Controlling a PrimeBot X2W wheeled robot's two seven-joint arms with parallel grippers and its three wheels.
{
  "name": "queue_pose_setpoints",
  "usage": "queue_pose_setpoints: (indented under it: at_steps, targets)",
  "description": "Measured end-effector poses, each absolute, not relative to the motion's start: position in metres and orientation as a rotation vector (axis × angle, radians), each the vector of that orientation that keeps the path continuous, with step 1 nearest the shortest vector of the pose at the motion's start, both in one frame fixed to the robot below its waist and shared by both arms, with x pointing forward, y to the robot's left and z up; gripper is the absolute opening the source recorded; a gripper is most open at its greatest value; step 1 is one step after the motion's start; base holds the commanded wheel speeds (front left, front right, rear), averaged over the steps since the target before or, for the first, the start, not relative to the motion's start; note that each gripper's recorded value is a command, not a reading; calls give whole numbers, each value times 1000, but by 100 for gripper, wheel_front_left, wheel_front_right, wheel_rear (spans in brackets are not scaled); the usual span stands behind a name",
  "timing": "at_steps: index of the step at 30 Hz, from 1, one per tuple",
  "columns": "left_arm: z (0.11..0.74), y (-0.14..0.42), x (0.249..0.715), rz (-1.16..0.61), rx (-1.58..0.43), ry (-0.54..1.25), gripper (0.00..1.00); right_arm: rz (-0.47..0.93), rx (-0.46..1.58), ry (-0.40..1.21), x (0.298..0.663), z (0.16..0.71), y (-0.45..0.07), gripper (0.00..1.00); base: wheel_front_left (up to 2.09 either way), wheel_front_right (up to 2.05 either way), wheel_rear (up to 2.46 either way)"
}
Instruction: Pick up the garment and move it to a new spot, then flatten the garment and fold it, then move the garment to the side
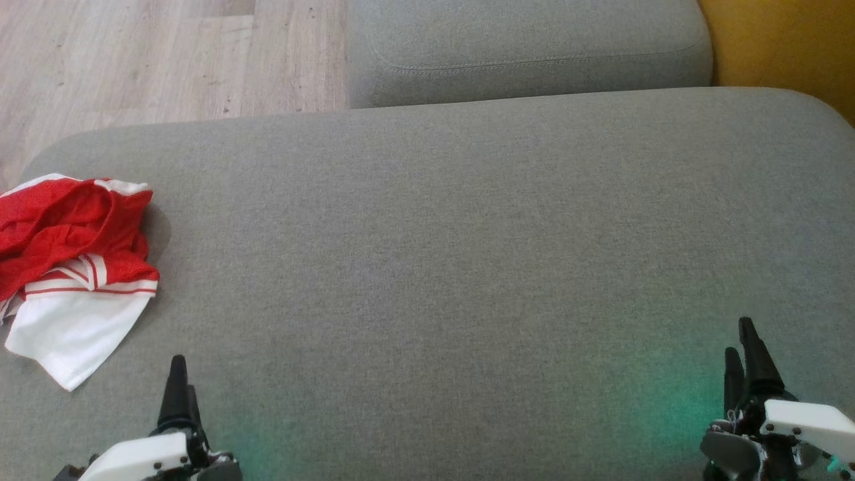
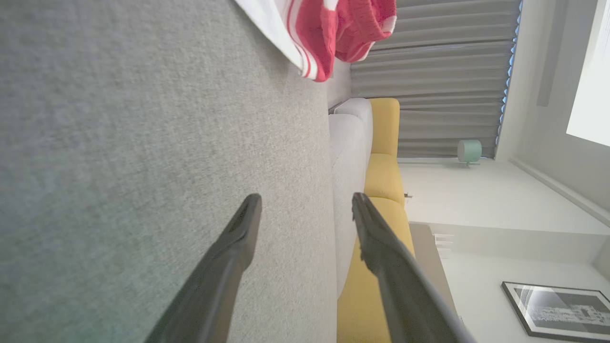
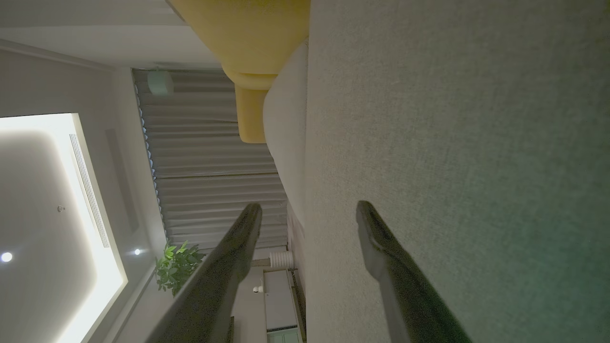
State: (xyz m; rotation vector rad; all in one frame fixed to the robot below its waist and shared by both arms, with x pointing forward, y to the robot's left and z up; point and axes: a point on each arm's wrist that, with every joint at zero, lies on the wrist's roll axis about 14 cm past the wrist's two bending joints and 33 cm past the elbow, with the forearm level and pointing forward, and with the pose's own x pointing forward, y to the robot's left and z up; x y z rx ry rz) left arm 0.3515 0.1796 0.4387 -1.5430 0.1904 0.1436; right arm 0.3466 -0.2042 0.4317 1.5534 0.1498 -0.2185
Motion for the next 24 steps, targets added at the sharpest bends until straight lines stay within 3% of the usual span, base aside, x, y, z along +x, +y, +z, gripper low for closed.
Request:
queue_pose_setpoints:
  at_steps: [24]
  targets:
    - [464, 165, 357, 47, -1194, 164, 100, -101, 1220, 114, 357, 461, -190, 100, 0, 0, 0]
